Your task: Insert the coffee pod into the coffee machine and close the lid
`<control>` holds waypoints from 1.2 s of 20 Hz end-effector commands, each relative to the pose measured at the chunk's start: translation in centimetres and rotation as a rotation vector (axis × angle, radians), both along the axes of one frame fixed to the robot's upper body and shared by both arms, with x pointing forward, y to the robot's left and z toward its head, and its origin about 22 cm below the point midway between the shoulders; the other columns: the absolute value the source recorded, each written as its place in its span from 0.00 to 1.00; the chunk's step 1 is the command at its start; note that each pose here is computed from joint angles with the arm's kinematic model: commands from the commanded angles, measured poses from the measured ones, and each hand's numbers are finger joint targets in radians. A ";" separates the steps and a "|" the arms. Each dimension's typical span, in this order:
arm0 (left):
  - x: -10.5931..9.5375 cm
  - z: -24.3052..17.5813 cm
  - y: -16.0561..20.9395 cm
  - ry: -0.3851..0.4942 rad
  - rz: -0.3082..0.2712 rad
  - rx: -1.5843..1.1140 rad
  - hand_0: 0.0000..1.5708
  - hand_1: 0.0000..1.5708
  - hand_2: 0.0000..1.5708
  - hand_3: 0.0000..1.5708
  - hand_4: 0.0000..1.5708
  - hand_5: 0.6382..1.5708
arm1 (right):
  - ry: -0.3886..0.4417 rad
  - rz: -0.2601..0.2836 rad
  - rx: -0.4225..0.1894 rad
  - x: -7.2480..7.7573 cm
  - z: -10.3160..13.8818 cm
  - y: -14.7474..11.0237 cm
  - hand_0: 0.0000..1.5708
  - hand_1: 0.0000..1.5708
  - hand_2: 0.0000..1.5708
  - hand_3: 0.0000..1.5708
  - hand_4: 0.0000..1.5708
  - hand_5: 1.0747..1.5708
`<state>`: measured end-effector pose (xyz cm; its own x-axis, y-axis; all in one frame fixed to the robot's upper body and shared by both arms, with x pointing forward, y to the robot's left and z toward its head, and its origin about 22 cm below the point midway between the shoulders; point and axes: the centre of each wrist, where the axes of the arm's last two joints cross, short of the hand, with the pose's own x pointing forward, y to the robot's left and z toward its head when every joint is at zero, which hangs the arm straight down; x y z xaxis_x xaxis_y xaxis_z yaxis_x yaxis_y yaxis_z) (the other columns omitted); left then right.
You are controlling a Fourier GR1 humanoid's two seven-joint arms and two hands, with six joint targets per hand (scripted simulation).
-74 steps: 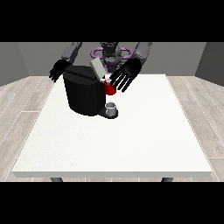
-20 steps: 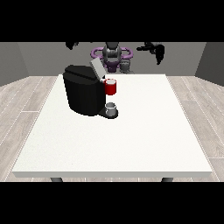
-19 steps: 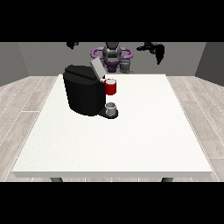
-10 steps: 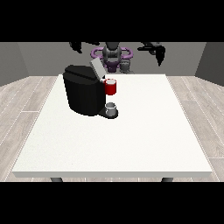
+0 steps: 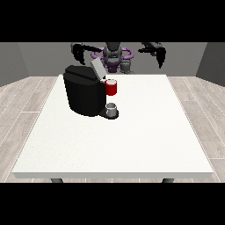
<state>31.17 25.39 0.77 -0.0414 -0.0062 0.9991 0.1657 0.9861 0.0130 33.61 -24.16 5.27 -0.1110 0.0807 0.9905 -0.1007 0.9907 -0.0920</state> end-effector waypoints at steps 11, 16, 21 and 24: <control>0.0 3.0 0.5 -0.091 0.050 0.004 0.00 0.00 0.00 0.00 0.00 1.00 | -0.044 0.070 -0.059 3.3 0.8 3.0 0.00 0.00 0.00 0.00 0.00 1.00; -1.2 2.8 0.2 -0.065 0.019 0.022 0.00 0.00 0.00 0.00 0.00 1.00 | -0.031 0.036 -0.063 4.4 0.7 0.6 0.00 0.00 0.00 0.00 0.00 1.00; -2.7 -1.0 2.7 -0.047 0.071 0.024 0.00 0.00 0.00 0.00 0.00 1.00 | -0.015 0.109 -0.070 3.5 0.2 3.2 0.00 0.00 0.00 0.00 0.00 1.00; -0.7 2.8 0.1 -0.109 0.023 0.040 0.00 0.00 0.00 0.00 0.00 1.00 | -0.085 0.056 -0.090 5.8 2.4 2.1 0.00 0.00 0.00 0.00 0.00 1.00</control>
<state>30.11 26.43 2.35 -0.1278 -0.0392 0.9910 0.1139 0.9920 0.0539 38.50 -21.76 7.80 -0.2054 0.1451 0.9679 -0.1621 0.9702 -0.1799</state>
